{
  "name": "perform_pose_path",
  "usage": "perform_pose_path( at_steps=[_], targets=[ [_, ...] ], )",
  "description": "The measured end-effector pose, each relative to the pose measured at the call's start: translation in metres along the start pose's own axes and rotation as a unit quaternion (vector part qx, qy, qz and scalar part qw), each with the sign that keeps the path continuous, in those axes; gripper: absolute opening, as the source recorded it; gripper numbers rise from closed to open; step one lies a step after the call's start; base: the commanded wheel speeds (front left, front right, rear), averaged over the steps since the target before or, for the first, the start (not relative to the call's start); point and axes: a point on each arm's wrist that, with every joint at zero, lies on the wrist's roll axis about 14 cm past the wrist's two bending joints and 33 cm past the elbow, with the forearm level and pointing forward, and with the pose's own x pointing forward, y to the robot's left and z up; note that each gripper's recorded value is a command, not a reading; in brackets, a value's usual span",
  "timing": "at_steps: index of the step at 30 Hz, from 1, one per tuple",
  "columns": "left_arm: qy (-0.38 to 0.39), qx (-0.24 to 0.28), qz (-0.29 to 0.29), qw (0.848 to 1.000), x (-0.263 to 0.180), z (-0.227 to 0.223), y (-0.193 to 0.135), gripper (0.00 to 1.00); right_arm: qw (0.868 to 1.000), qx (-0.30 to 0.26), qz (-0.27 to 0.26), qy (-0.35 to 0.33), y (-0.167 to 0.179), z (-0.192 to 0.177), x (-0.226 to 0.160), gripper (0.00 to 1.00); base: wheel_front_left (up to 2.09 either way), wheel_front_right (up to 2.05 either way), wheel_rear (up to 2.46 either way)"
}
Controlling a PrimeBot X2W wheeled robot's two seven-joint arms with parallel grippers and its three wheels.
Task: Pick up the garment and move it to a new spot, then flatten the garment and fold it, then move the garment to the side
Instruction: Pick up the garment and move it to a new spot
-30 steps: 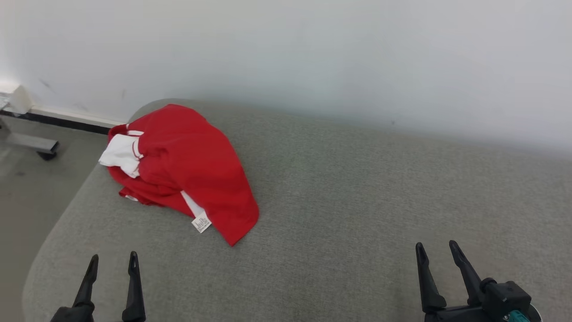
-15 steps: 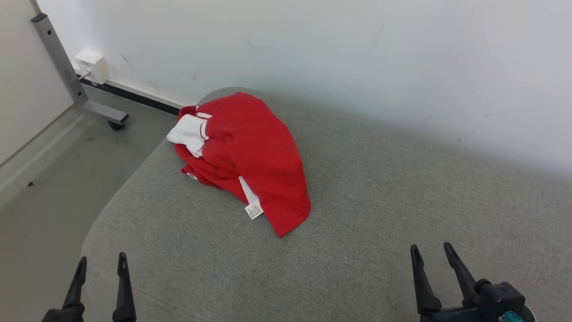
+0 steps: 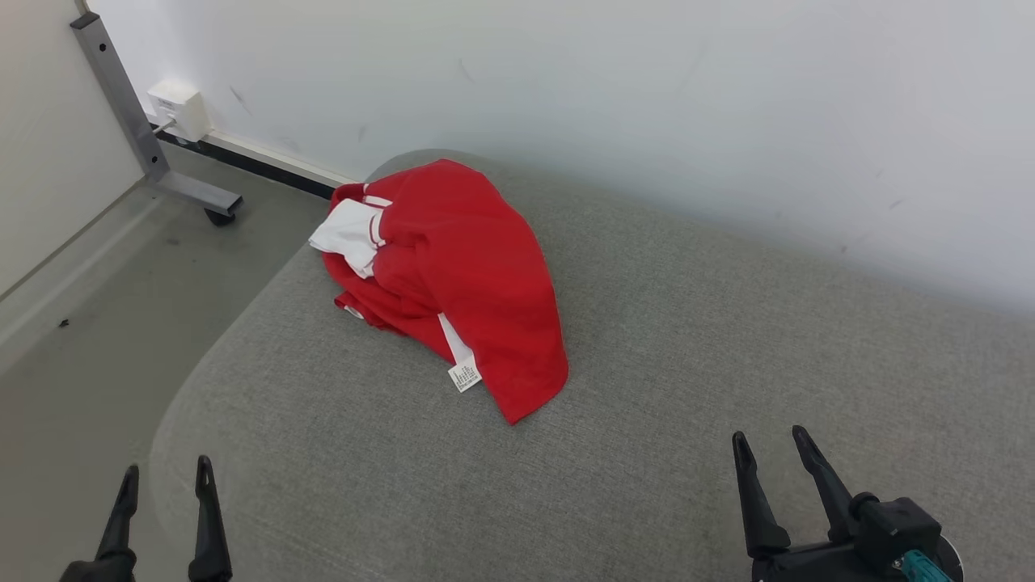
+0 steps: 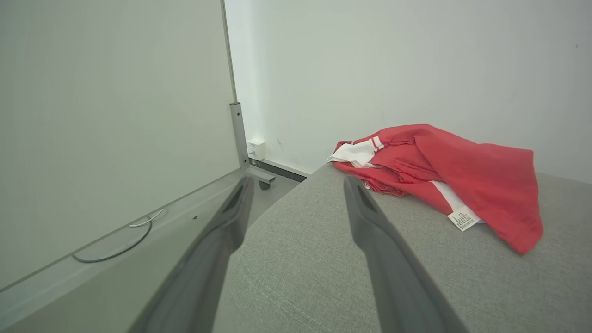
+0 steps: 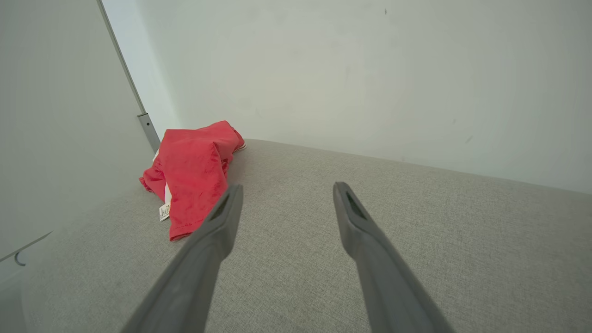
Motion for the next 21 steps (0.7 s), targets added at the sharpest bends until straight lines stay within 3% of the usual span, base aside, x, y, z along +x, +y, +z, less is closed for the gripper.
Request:
perform_pose_path(
  at_steps=[11, 21],
  targets=[
    [-0.078, 0.011, -0.059, 0.995, 0.078, 0.057, -0.033, 1.0, 0.998, -0.017, -0.052, -0.008, -0.041, 0.006, 0.0, 1.0, 0.0, 0.0, 0.0],
    [-0.12, 0.009, -0.128, 0.984, 0.184, 0.11, -0.096, 1.0, 0.991, -0.028, -0.134, -0.013, -0.105, 0.004, -0.008, 1.0, 0.0, 0.0, 0.0]
  ],
)
